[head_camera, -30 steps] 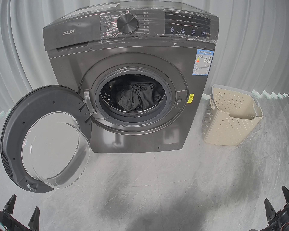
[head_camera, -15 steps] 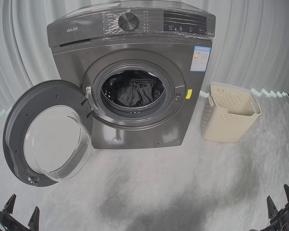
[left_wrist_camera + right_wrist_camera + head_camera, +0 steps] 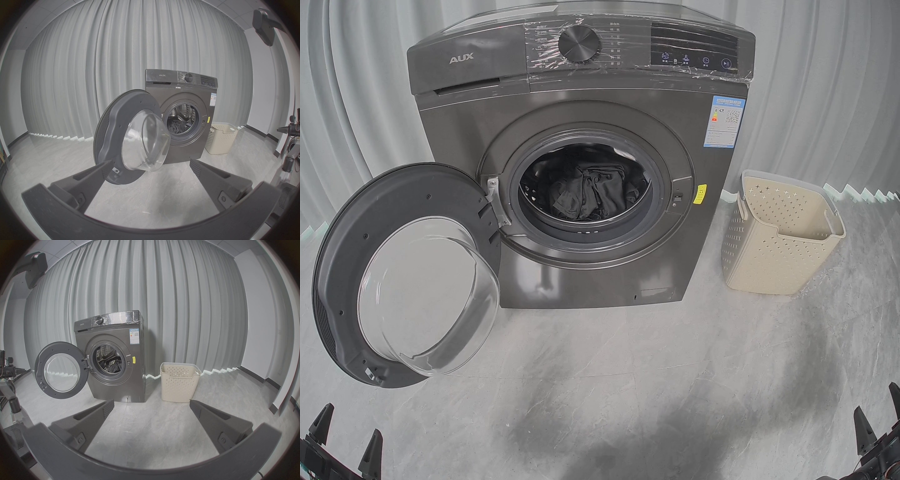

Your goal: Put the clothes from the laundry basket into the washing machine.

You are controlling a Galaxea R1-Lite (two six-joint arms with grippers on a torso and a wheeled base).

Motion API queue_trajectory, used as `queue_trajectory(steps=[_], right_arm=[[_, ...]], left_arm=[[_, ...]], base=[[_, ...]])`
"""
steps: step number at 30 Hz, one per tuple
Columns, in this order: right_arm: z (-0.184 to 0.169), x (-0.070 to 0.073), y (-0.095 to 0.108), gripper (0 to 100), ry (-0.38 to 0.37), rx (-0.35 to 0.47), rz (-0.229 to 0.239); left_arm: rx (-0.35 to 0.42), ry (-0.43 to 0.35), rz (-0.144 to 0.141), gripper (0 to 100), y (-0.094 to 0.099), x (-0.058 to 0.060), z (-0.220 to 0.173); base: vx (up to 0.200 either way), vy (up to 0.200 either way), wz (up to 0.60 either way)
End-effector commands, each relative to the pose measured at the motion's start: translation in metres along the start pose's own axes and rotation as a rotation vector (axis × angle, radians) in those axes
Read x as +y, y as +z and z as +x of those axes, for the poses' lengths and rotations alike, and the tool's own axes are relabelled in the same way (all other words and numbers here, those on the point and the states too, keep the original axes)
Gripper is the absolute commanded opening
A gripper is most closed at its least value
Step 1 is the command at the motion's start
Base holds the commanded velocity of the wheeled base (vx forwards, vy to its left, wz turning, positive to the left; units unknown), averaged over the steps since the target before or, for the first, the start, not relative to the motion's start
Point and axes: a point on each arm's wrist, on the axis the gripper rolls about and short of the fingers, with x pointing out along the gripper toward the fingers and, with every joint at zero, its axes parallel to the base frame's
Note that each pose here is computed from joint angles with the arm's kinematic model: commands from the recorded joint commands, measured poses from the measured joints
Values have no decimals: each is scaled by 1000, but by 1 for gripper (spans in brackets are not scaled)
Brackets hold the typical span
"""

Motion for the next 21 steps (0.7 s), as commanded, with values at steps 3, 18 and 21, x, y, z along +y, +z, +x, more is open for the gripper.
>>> queue_trajectory(steps=[3, 18, 21], right_arm=[[1, 0, -5, 100, 1, 8, 0], [1, 0, -5, 100, 1, 8, 0], [1, 0, -5, 100, 1, 8, 0]], left_arm=[[5, 0, 0, 100, -5, 0, 0], [5, 3, -3, 100, -5, 0, 0], [5, 2, -5, 100, -5, 0, 0]], base=[[0, 0, 0], [0, 0, 0], [0, 0, 0]])
